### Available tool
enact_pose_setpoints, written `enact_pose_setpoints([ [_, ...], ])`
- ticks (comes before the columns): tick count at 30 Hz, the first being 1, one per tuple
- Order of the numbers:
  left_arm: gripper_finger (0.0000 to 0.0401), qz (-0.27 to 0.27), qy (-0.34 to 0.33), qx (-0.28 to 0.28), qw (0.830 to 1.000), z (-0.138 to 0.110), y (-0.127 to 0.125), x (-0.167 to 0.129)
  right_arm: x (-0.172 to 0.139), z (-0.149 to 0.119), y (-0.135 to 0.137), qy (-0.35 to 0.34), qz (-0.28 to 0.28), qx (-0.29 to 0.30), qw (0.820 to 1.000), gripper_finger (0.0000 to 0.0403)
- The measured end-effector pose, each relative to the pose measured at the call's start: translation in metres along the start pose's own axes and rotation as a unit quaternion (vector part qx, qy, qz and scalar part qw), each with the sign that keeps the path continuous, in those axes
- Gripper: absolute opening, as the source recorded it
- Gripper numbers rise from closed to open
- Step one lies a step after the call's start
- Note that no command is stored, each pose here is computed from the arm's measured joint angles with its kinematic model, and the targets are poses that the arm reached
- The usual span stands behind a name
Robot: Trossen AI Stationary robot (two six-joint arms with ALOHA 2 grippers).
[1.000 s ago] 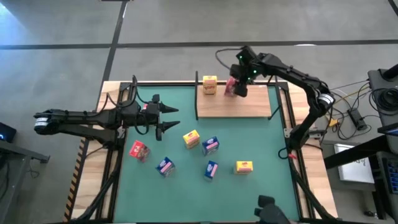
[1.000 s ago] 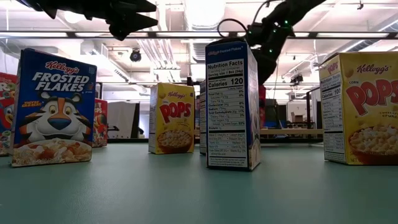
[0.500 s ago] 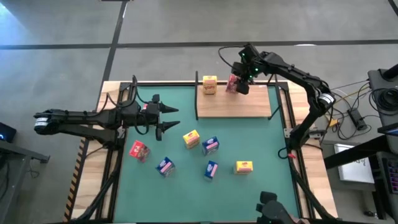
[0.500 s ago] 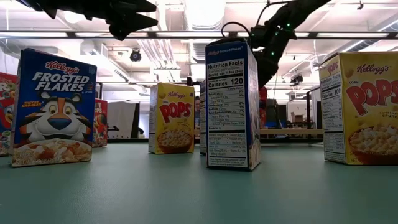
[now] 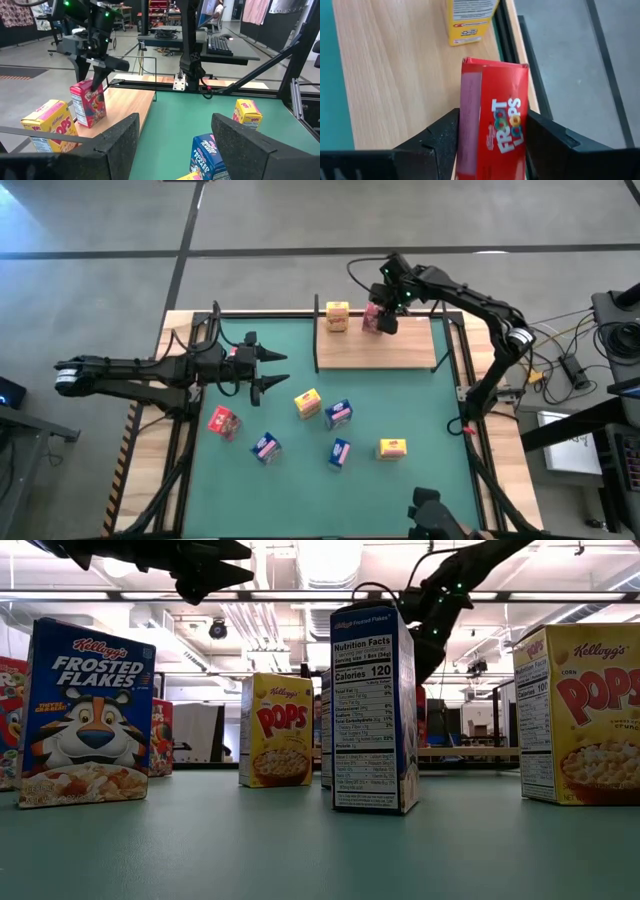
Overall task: Stack cereal on shelf
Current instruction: Put the right red cereal box on the shelf
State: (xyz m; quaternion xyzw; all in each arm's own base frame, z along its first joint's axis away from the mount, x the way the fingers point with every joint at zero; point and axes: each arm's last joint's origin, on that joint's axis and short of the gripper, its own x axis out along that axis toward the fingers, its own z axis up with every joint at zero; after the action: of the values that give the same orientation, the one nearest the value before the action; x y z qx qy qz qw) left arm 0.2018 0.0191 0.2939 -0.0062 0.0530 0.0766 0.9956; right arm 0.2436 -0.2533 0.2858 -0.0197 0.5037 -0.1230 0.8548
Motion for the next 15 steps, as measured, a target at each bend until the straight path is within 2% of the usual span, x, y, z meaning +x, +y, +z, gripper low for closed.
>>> enact_pose_setpoints([
  [5, 0.0233, 0.000, 0.000, 0.000, 1.000, 0.000, 0.000, 0.000, 0.000, 0.000, 0.000, 0.006, -0.008, -0.002, 1.000, 0.0196],
  [15, 0.0233, 0.000, 0.000, 0.001, 1.000, 0.000, 0.000, 0.000, -0.021, 0.008, 0.000, -0.009, -0.036, -0.002, 0.999, 0.0196],
])
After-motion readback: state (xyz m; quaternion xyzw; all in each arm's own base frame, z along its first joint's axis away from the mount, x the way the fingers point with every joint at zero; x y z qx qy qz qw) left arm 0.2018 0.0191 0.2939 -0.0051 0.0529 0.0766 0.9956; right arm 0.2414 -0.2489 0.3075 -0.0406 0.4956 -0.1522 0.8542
